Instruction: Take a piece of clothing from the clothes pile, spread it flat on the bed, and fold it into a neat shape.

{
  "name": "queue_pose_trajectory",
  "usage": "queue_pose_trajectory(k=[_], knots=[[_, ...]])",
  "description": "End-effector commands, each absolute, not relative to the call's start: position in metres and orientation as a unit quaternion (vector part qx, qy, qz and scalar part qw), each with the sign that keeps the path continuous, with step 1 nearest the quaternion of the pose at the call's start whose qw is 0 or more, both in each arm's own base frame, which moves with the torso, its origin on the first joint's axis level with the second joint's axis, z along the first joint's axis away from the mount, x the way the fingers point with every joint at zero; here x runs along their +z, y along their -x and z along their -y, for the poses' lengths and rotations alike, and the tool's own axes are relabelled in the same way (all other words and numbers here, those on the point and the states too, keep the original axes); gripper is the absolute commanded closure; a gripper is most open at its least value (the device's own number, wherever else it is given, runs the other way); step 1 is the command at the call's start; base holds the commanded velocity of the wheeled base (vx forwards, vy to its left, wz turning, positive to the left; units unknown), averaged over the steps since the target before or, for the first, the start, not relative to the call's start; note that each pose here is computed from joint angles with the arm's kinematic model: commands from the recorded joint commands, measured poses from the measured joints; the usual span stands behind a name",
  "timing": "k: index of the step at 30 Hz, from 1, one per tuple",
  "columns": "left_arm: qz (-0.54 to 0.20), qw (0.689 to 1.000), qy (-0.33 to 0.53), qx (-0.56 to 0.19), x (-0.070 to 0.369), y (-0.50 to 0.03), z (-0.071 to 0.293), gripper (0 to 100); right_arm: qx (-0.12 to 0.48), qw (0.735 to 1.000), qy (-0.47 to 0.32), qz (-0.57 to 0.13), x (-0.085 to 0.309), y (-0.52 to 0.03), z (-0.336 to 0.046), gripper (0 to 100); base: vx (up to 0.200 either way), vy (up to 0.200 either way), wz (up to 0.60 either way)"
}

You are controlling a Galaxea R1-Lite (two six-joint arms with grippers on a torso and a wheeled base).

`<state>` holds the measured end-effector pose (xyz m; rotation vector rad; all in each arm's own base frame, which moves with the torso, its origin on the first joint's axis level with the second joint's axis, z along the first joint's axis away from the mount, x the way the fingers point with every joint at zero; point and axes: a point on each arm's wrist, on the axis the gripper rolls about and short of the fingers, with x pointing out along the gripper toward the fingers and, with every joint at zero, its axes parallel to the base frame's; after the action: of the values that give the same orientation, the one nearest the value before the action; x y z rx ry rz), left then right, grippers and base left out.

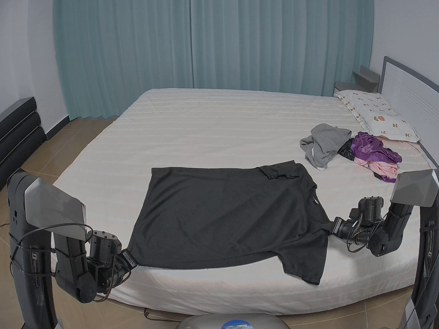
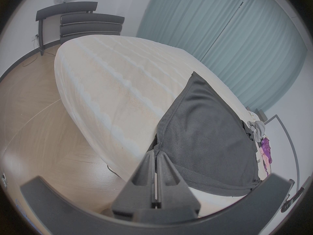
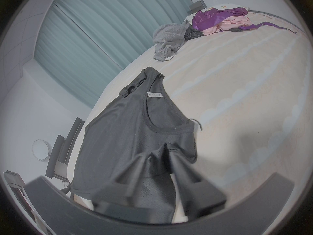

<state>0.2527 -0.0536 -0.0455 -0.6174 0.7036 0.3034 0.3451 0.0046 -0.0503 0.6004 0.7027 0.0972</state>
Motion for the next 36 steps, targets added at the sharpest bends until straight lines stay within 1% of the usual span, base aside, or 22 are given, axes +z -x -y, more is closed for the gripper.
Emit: queue_pose_trajectory(k=[1, 5, 9, 11, 12, 18, 24, 28, 36], knots=[[-0.339, 0.881, 0.297, 0.146, -0.046, -0.253, 0.054, 100, 0.047, 0.896, -0.289, -0.333, -0.050, -0.348, -0.002, 0, 0.000, 0.000, 0.00], [-0.337, 0.880, 0.302, 0.147, -0.046, -0.253, 0.053, 100, 0.048, 0.902, -0.292, -0.316, -0.034, -0.345, 0.004, 0, 0.000, 0.000, 0.00], [-0.337, 0.879, 0.303, 0.146, -0.046, -0.253, 0.053, 100, 0.068, 0.889, -0.298, -0.340, -0.024, -0.317, 0.001, 0, 0.000, 0.000, 0.00], [-0.337, 0.879, 0.303, 0.147, -0.046, -0.253, 0.053, 100, 0.073, 0.885, -0.299, -0.349, -0.024, -0.310, 0.000, 0, 0.000, 0.000, 0.00], [-0.338, 0.879, 0.303, 0.147, -0.046, -0.253, 0.053, 100, 0.084, 0.879, -0.295, -0.366, -0.028, -0.295, -0.002, 0, 0.000, 0.000, 0.00], [-0.338, 0.879, 0.304, 0.147, -0.046, -0.253, 0.053, 100, 0.102, 0.876, -0.270, -0.386, -0.048, -0.263, -0.003, 0, 0.000, 0.000, 0.00], [-0.339, 0.878, 0.304, 0.147, -0.047, -0.253, 0.053, 100, 0.107, 0.878, -0.257, -0.390, -0.061, -0.256, -0.008, 0, 0.000, 0.000, 0.00], [-0.334, 0.879, 0.307, 0.149, -0.046, -0.256, 0.051, 100, 0.124, 0.878, -0.245, -0.392, -0.062, -0.252, -0.016, 0, 0.000, 0.000, 0.00], [-0.334, 0.878, 0.307, 0.150, -0.047, -0.256, 0.051, 100, 0.137, 0.880, -0.239, -0.388, -0.063, -0.260, -0.023, 0, 0.000, 0.000, 0.00]])
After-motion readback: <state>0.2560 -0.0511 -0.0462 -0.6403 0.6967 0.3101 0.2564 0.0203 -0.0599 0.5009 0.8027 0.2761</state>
